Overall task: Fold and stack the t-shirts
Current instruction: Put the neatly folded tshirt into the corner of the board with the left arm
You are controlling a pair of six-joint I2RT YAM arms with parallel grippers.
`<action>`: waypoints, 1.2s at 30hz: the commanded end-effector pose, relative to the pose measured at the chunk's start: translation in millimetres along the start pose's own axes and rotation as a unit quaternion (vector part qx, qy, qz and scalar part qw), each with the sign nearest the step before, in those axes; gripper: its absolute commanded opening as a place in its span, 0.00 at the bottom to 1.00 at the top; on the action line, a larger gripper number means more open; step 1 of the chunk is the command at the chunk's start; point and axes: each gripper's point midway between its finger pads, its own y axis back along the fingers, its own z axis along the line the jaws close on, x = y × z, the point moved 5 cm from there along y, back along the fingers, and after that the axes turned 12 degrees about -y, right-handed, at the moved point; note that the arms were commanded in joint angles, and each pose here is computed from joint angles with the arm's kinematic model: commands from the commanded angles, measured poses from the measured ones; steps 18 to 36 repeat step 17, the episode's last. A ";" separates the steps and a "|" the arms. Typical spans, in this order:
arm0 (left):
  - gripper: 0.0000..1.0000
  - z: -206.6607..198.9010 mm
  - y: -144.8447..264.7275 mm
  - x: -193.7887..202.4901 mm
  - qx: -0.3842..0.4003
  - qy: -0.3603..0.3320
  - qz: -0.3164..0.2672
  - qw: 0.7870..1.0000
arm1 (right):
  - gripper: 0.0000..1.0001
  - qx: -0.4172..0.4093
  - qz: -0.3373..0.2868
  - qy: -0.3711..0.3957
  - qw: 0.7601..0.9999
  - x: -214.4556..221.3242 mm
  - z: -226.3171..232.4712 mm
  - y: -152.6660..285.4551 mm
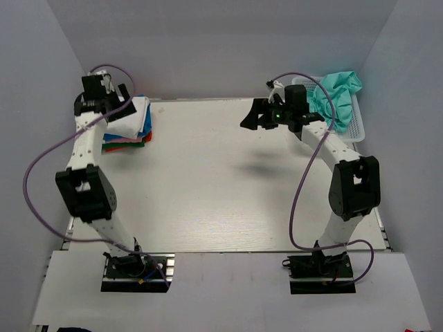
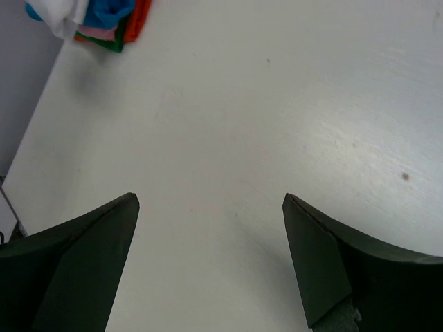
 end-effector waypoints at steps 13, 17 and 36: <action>1.00 -163.0 75.4 62.8 0.282 -0.021 -0.099 0.954 | 0.90 0.136 -0.059 -0.060 0.987 66.0 -21.4 61.0; 1.00 -162.1 74.1 65.1 0.268 -0.021 -0.105 0.958 | 0.90 0.128 -0.074 -0.049 0.988 65.4 -19.6 64.5; 1.00 -162.1 74.1 65.1 0.268 -0.021 -0.105 0.958 | 0.90 0.128 -0.074 -0.049 0.988 65.4 -19.6 64.5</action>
